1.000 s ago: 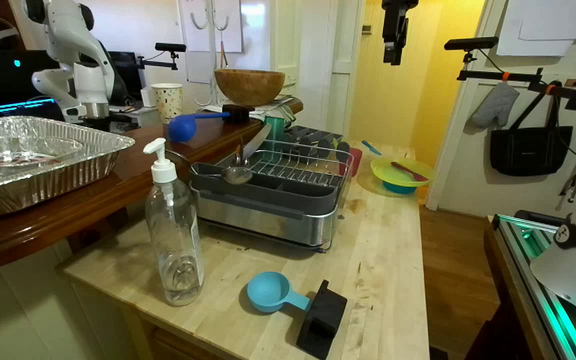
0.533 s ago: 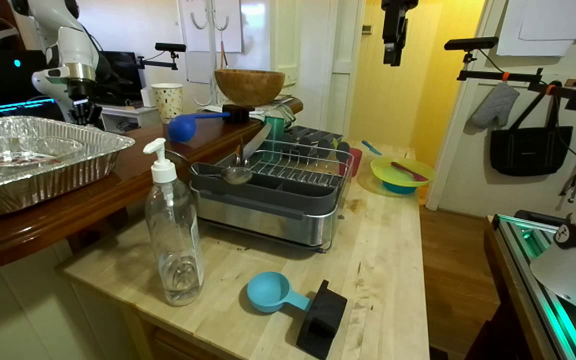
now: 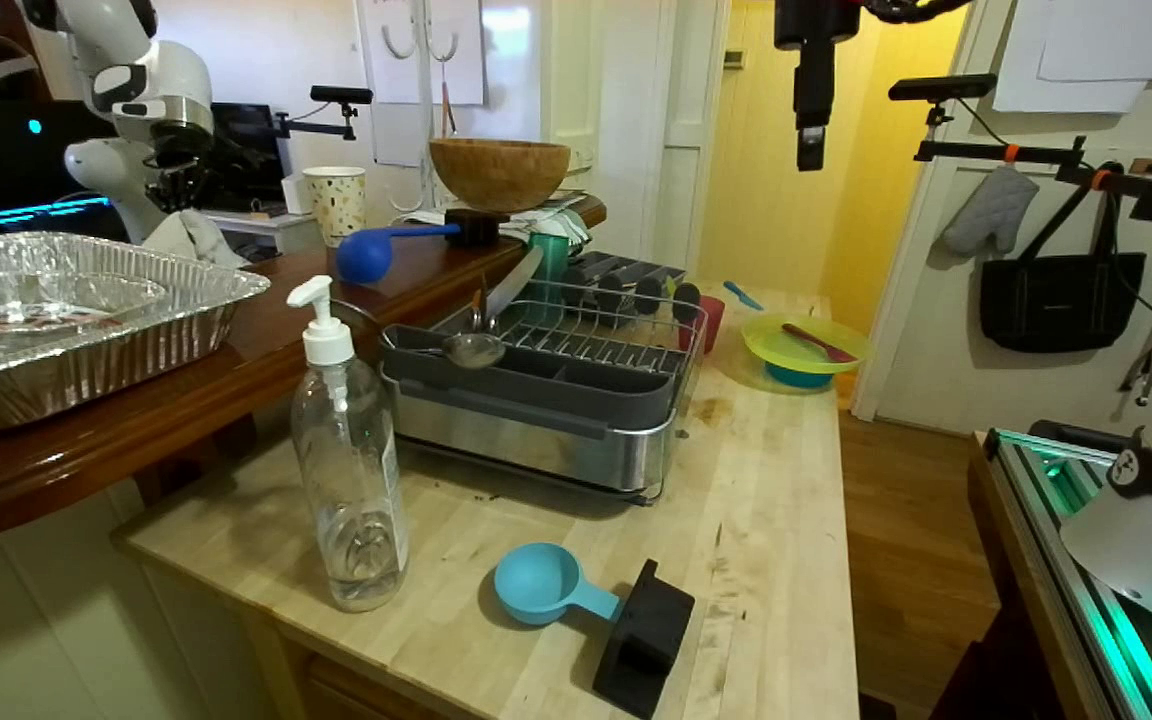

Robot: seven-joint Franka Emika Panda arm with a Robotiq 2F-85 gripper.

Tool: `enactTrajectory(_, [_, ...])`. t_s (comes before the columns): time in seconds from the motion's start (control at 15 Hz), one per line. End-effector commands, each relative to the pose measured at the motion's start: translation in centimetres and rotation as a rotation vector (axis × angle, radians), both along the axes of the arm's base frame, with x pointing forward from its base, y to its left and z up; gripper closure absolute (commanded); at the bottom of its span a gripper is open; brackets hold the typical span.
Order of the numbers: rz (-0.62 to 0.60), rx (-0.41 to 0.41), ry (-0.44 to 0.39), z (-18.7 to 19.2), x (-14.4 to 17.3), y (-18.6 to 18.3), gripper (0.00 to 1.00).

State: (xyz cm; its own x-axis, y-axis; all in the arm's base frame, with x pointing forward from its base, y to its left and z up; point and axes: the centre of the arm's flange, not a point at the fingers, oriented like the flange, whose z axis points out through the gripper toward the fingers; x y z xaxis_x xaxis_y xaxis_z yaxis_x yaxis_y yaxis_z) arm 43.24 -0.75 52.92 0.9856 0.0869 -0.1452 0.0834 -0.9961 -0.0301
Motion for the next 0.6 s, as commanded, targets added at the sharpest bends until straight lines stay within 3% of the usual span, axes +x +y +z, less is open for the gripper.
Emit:
enactTrajectory(0.0, [-0.013, -0.079, 0.014, -2.5, -3.6, 0.9, 0.0])
enactTrajectory(0.33, [-0.048, -0.18, 0.02, -6.4, -4.1, -0.4, 0.0])
enactTrajectory(0.53, [-0.033, -0.174, 0.014, -8.3, -3.5, -0.9, 0.0])
